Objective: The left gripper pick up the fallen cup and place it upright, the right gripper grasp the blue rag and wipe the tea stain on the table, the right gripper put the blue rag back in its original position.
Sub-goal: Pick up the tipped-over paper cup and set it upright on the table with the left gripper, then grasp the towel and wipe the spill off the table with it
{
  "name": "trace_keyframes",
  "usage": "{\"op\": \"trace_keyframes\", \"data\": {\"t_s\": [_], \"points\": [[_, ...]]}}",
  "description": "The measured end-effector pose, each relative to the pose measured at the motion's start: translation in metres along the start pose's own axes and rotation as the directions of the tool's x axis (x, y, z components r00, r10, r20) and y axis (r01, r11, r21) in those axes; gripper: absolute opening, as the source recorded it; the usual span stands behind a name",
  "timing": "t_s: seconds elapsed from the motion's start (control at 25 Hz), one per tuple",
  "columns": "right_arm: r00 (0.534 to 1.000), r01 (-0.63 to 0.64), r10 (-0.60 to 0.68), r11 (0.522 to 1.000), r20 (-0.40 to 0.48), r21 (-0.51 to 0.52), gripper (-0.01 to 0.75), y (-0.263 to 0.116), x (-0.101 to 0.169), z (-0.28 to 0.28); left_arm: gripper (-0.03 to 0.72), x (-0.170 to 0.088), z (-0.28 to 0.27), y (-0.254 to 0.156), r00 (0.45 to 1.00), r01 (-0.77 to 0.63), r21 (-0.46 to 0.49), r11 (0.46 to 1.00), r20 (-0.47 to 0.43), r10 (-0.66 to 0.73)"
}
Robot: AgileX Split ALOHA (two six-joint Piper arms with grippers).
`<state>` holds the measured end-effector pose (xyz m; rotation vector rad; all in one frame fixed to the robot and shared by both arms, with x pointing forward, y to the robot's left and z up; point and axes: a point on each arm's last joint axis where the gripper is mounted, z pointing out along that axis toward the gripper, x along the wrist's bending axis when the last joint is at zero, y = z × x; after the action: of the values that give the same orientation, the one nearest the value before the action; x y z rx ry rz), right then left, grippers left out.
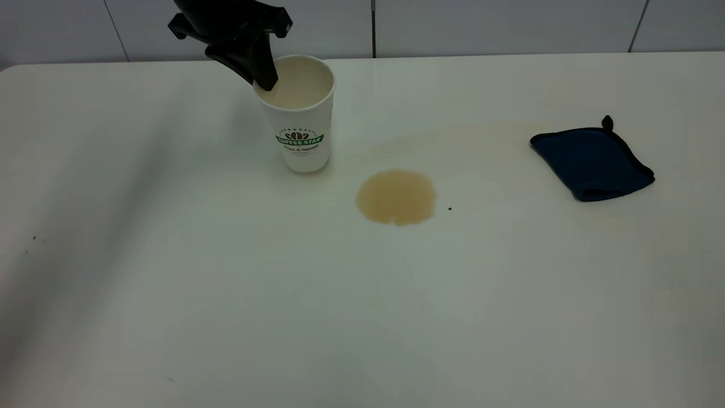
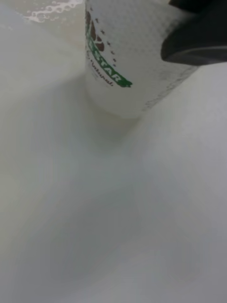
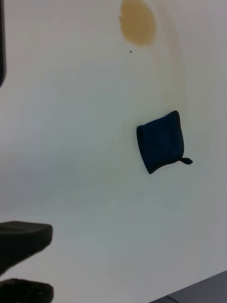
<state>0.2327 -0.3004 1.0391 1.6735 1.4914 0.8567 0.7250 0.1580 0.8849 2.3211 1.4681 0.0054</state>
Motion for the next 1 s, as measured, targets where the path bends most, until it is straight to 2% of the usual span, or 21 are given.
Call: {"op": "trace_keyframes", "data": {"t_s": [0.12,0.28,0.36,0.56,0.64,0.72,0.8,1.0], "points": [[1.000,0.000,0.000,1.000,0.000,0.000,0.240,0.000,0.000,0.000,0.090,0.001,0.003,-0.001,1.000,0.002,-0.001,1.000,-0.001,-0.002],[1.000,0.000,0.000,1.000,0.000,0.000,0.240,0.000,0.000,0.000,0.196,0.001,0.004,-0.001,1.000,0.001,0.001,1.000,-0.001,-0.001],[1.000,0.000,0.000,1.000,0.000,0.000,0.240,0.000,0.000,0.000,0.281,0.001,0.004,-0.001,1.000,0.000,0.002,1.000,-0.002,0.000],[1.000,0.000,0.000,1.000,0.000,0.000,0.240,0.000,0.000,0.000,0.597,0.004,-0.007,0.000,0.997,-0.060,0.027,0.998,-0.057,0.061],[1.000,0.000,0.000,1.000,0.000,0.000,0.240,0.000,0.000,0.000,0.688,0.002,-0.025,0.006,0.992,-0.094,0.033,0.995,-0.080,0.096],[1.000,0.000,0.000,1.000,0.000,0.000,0.240,0.000,0.000,0.000,0.715,-0.003,-0.052,0.012,0.987,-0.123,0.035,0.992,-0.098,0.126],[1.000,0.000,0.000,1.000,0.000,0.000,0.240,0.000,0.000,0.000,0.710,-0.008,-0.083,0.018,0.979,-0.156,0.034,0.987,-0.124,0.159],[1.000,0.000,0.000,1.000,0.000,0.000,0.240,0.000,0.000,0.000,0.615,-0.023,-0.157,0.017,0.963,-0.194,0.081,0.978,-0.175,0.206]]}}
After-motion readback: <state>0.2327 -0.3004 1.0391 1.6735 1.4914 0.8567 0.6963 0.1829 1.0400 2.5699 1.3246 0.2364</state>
